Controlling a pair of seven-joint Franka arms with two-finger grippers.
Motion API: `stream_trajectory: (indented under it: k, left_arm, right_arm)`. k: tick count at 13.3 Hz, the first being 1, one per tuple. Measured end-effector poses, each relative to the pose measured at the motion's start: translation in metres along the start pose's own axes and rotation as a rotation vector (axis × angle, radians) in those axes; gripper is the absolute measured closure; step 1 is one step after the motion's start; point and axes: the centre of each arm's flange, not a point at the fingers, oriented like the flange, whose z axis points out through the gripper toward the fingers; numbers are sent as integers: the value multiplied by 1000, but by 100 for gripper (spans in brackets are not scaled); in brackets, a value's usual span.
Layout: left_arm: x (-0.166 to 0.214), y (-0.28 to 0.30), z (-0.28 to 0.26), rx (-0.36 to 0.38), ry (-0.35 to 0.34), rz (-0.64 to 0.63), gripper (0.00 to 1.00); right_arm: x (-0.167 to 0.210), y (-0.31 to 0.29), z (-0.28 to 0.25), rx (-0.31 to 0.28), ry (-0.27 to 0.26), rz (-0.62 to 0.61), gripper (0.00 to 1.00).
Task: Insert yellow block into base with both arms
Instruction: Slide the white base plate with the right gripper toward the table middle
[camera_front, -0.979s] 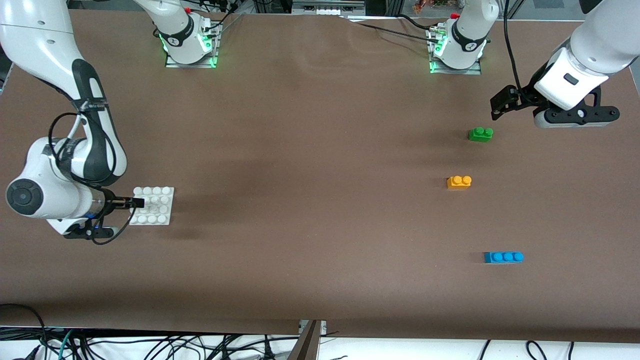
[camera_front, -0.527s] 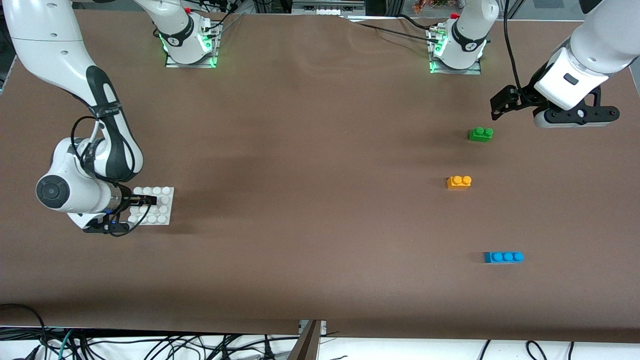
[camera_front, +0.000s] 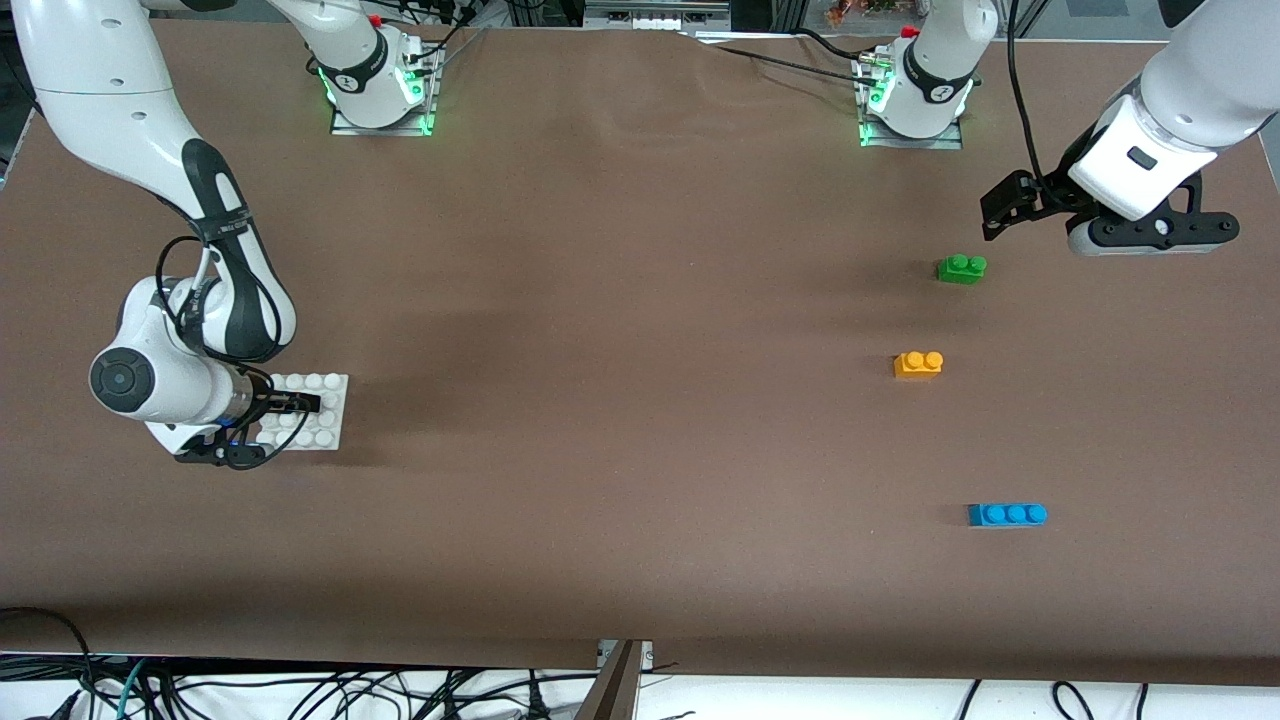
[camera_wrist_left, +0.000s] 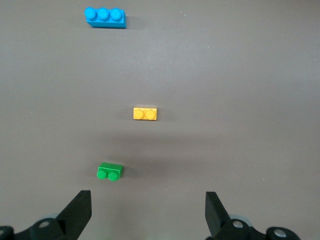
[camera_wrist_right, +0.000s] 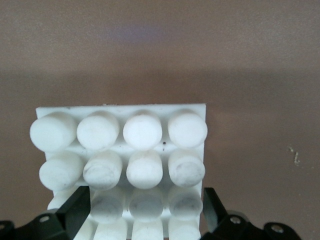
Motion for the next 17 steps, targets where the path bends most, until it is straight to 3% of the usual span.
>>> stream_trajectory:
  k: [6,17]
  left_arm:
    - [0,0,0,0,0,0,0]
    - [0,0,0,0,-1,0,0]
  right_arm:
    - [1,-7,3,2,12,37,0]
    - [2,-116,-5,3,63,26,0]
